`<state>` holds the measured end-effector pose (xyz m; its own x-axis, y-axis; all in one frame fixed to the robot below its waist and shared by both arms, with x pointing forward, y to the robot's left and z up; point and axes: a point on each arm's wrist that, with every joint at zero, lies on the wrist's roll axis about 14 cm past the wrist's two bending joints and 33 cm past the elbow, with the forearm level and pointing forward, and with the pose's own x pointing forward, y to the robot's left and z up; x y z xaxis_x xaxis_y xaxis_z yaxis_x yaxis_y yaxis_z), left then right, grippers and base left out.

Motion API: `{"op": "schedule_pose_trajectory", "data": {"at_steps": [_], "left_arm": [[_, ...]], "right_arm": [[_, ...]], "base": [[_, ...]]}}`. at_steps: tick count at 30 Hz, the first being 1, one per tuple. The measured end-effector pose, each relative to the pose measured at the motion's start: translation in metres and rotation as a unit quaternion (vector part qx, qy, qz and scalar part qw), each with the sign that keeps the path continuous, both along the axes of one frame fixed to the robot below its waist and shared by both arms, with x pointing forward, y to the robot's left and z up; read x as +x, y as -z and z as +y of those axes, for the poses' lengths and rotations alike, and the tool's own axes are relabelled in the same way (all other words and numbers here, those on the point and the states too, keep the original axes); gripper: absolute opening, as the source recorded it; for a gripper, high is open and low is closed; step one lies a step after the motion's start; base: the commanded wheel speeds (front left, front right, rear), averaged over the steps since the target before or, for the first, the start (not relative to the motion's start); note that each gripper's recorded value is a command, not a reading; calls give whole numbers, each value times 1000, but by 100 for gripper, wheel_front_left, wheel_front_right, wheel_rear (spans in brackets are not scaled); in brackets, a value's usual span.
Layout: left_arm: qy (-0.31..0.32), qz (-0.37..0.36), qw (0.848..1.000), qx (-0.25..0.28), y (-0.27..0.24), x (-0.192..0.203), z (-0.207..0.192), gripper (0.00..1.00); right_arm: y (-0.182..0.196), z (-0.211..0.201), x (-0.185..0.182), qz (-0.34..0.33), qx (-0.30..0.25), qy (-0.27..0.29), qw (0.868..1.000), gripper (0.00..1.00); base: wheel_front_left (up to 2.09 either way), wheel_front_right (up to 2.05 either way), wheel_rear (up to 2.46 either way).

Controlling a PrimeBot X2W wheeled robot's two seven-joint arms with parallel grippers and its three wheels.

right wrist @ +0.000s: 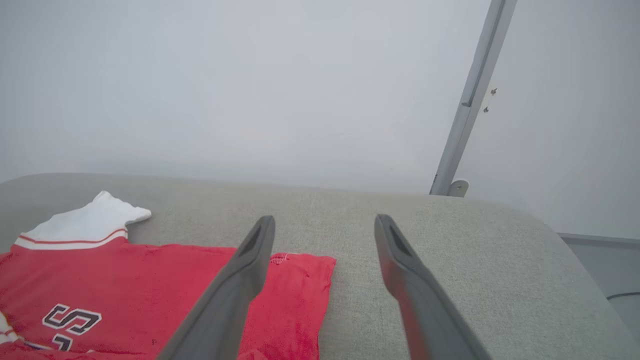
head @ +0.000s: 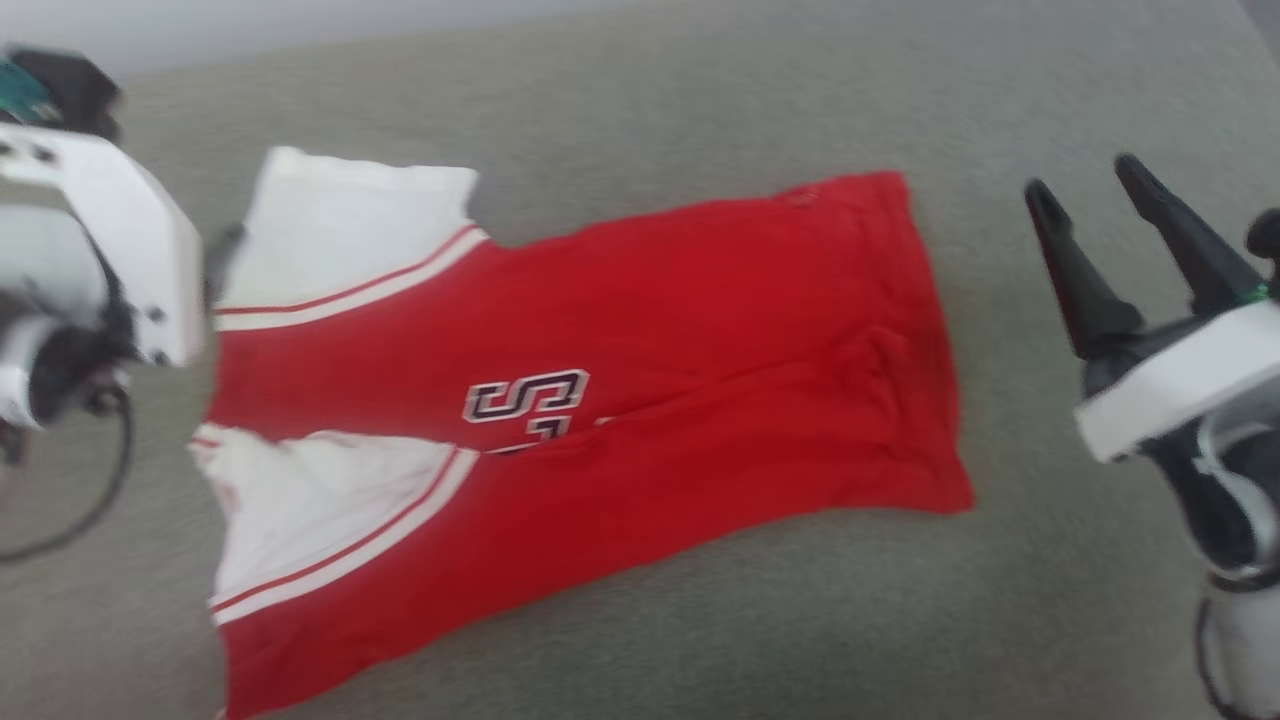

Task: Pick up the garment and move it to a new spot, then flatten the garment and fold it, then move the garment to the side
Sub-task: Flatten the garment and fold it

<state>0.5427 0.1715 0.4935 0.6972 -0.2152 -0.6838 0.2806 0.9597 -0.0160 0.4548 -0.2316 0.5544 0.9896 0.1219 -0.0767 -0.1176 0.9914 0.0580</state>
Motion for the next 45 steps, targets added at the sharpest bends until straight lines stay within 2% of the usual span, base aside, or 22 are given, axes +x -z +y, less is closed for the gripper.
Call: {"op": "schedule_pose_trajectory", "data": {"at_steps": [3,10,18,23,24,28,38,41,45], "left_arm": [[-2,-5,1000,-4,6,27,-6,100],[-8,33,999,-5,52,68,-19,100],[-21,85,996,16,106,84,-20,100],[-44,110,993,17,123,89,-15,100],[-50,126,991,13,125,87,-15,0],[-64,158,985,6,130,82,-17,0],[-50,147,988,-2,125,80,-25,0],[-47,140,989,-4,123,80,-26,0],[-47,136,990,-9,123,80,-27,0]], "right_arm": [[5,0,-1,-12,6,8,1000,100],[34,-8,-2,14,10,23,1000,100],[62,-17,-1,54,7,31,998,100],[73,-16,4,74,8,24,997,100],[76,-16,4,80,11,23,996,100],[82,-13,15,101,20,13,995,100],[97,8,67,181,6,-42,983,100],[112,13,79,226,-6,-55,972,100],[140,21,86,299,-19,-69,951,100]], "base": [[0,0,0],[0,0,0],[0,0,0],[0,0,0],[0,0,0],[0,0,0],[0,0,0],[0,0,0],[0,0,0]]}}
